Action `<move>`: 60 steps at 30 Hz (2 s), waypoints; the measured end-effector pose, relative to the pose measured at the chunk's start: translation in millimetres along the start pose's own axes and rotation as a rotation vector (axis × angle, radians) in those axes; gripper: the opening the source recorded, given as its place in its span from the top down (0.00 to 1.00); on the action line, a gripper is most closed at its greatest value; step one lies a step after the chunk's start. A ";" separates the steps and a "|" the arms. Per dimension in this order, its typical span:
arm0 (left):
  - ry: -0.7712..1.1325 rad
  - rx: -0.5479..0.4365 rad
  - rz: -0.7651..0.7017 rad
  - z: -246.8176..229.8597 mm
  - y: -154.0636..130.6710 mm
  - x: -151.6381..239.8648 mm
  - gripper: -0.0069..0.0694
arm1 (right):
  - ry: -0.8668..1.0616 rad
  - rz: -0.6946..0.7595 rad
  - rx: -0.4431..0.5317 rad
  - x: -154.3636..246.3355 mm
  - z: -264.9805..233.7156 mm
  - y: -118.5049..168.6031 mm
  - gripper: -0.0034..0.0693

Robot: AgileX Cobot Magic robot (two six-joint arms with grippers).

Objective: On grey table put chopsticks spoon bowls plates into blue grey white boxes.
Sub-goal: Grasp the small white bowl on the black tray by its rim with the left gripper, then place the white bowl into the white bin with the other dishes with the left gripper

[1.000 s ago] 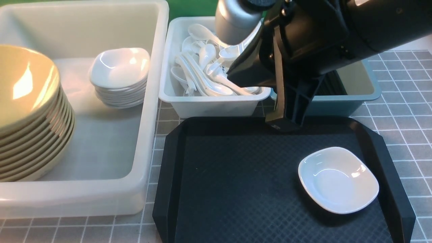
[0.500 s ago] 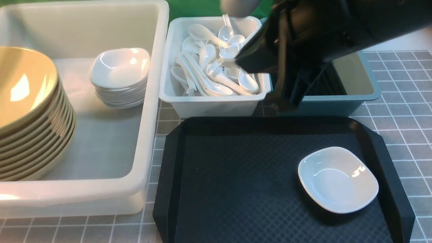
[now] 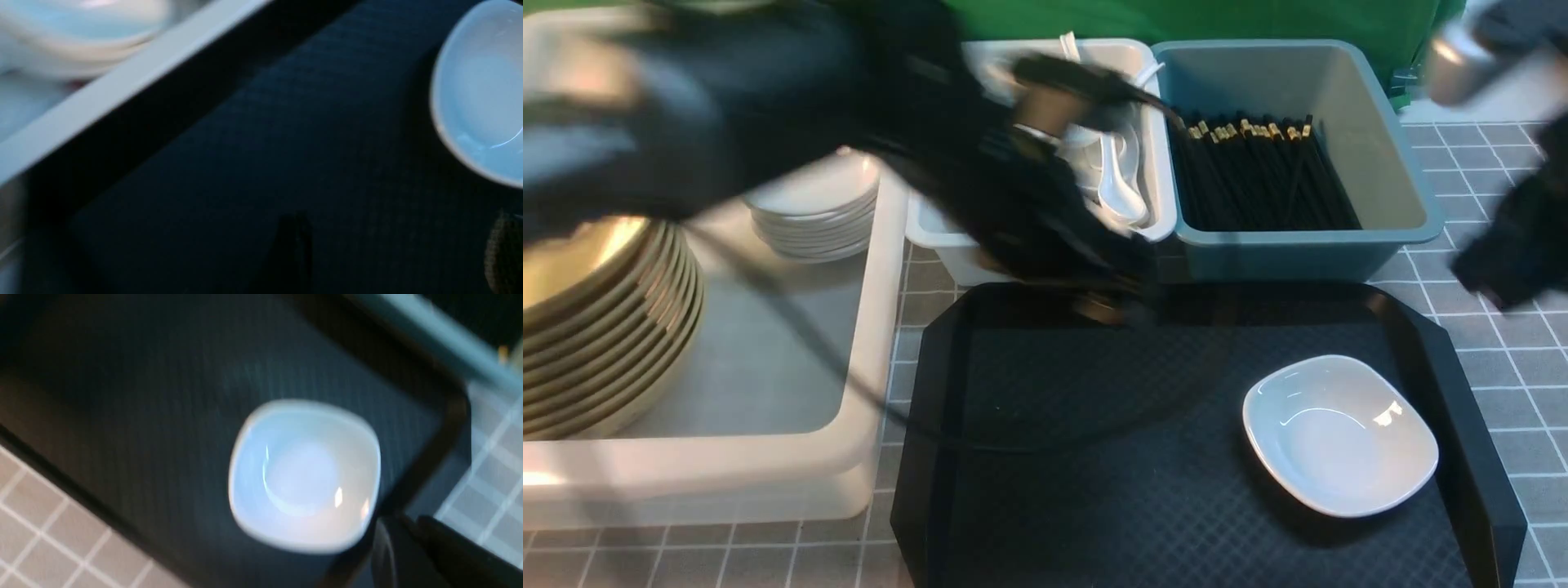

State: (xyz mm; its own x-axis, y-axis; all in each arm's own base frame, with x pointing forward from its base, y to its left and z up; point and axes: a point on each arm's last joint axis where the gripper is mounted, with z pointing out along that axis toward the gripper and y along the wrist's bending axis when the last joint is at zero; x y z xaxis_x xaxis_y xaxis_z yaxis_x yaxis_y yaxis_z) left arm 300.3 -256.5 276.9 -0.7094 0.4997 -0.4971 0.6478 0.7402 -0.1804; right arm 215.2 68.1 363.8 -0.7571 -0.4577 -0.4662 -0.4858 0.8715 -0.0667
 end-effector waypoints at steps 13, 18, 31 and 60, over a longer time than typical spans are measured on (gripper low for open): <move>0.105 0.133 -0.008 148.0 -34.7 -25.8 0.22 | -0.065 0.024 0.021 48.8 -16.8 9.8 0.85; 0.107 0.165 0.002 154.2 -37.8 -27.7 0.37 | -0.083 0.024 0.026 48.7 -13.1 9.5 0.85; 0.126 0.164 0.163 88.6 -38.2 -38.6 0.91 | -0.137 0.014 0.026 42.4 -9.1 8.9 0.85; -0.255 -0.391 -0.435 -131.5 281.8 7.0 0.91 | -0.215 -0.597 -0.209 -92.4 27.4 113.3 0.83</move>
State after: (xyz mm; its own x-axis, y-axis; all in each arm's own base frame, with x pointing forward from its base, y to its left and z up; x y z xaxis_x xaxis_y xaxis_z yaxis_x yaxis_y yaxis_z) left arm 441.3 14.7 334.1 -0.7651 0.0294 -0.6432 0.1321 0.9849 -0.1121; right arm 242.1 213.9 375.2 -0.2386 -0.7867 -0.5693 -0.8853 0.4172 -0.2055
